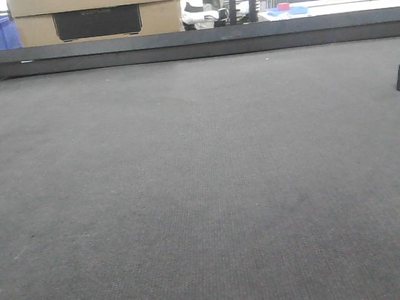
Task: Place cylindrical capacitor in blue bin on shelf
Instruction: 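Reach the left gripper toward the orange cylinder, right toward the capacitor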
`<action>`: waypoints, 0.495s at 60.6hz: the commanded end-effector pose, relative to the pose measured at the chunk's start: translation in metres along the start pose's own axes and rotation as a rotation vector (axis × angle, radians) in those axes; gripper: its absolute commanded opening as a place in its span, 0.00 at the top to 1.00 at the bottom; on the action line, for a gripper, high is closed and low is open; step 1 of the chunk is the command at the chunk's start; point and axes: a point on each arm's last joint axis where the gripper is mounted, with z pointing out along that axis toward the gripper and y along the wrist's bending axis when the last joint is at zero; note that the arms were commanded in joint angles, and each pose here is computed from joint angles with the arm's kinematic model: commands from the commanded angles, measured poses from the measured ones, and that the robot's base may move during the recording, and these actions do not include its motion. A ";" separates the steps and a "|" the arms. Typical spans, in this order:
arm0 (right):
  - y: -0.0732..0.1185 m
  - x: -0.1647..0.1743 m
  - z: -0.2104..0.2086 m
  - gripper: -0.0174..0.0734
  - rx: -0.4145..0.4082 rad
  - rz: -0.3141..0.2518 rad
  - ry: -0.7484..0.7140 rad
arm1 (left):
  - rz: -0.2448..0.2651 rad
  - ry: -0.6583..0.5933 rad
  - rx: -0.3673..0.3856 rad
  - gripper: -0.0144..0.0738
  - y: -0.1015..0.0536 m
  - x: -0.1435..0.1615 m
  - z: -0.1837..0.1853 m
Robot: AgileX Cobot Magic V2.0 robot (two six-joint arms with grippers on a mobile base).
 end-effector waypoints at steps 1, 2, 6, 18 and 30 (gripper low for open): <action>0.000 -0.002 0.000 0.98 0.003 -0.008 -0.021 | -0.004 -0.023 0.006 0.96 0.000 -0.003 0.000; 0.000 -0.002 0.000 0.98 0.003 -0.008 -0.021 | -0.004 -0.023 0.006 0.96 0.000 -0.003 0.000; 0.000 -0.002 0.000 0.98 0.003 -0.008 -0.021 | -0.004 -0.023 0.006 0.96 0.000 -0.003 0.000; 0.000 -0.002 0.000 0.98 0.003 -0.008 -0.021 | -0.004 -0.039 0.005 0.96 0.000 -0.004 0.000; 0.000 -0.002 0.000 0.98 0.003 -0.008 -0.021 | -0.004 -0.045 0.005 0.96 0.000 -0.005 0.000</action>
